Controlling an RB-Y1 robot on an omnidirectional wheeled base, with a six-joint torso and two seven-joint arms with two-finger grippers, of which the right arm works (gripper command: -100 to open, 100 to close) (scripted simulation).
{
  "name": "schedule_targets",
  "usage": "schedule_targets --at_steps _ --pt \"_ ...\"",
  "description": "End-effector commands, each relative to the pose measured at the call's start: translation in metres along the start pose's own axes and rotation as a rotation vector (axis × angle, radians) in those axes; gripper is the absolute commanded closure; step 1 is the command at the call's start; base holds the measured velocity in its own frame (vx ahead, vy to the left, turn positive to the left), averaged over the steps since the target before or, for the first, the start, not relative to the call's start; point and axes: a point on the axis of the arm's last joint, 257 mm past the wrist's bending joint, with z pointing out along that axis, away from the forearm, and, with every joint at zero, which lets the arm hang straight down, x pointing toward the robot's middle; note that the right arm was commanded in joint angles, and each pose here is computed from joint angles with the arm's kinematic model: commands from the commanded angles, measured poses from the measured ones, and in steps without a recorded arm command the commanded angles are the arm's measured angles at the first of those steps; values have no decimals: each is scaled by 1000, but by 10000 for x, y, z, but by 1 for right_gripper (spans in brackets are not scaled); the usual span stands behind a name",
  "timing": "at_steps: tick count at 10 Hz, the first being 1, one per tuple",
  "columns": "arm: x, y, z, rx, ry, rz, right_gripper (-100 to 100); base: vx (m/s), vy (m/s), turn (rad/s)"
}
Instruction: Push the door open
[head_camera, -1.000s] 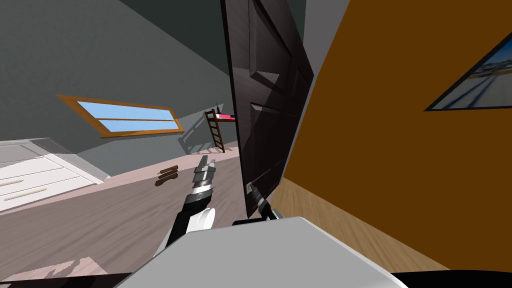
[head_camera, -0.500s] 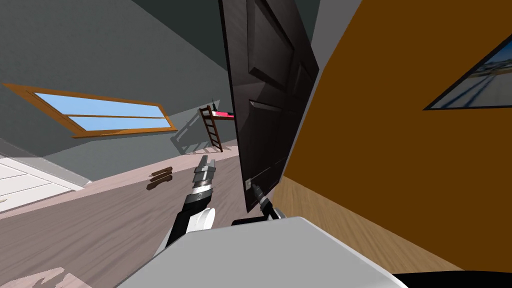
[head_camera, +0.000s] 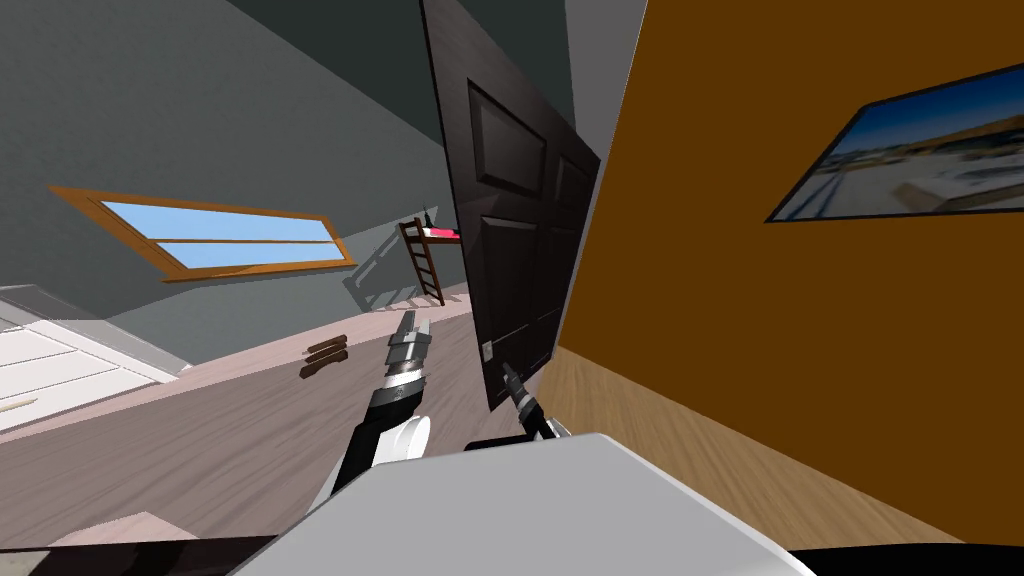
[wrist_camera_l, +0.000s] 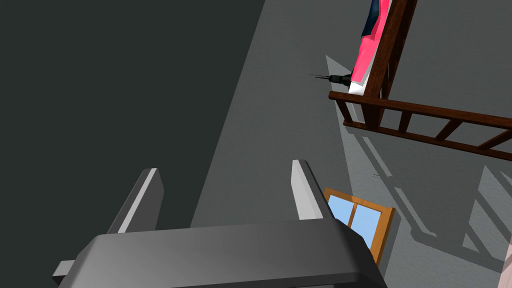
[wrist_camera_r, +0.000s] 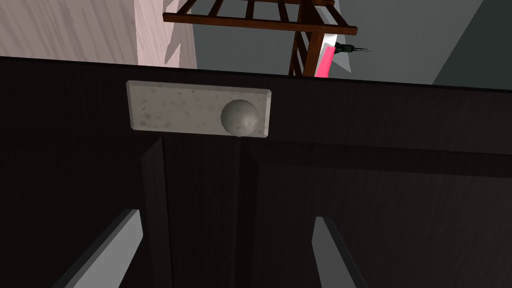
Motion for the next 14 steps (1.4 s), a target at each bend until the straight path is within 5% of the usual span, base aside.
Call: schedule_targets --at_steps 1,12,13,14 --pt "47 23 4 -6 4 11 -100 -217 -75 -36" --pt "-41 18 21 -11 -21 3 -100 137 89 21" --pt "-41 18 21 -11 -21 3 100 -14 -7 -7" --pt "-41 18 21 -11 -21 3 100 -31 -17 16"
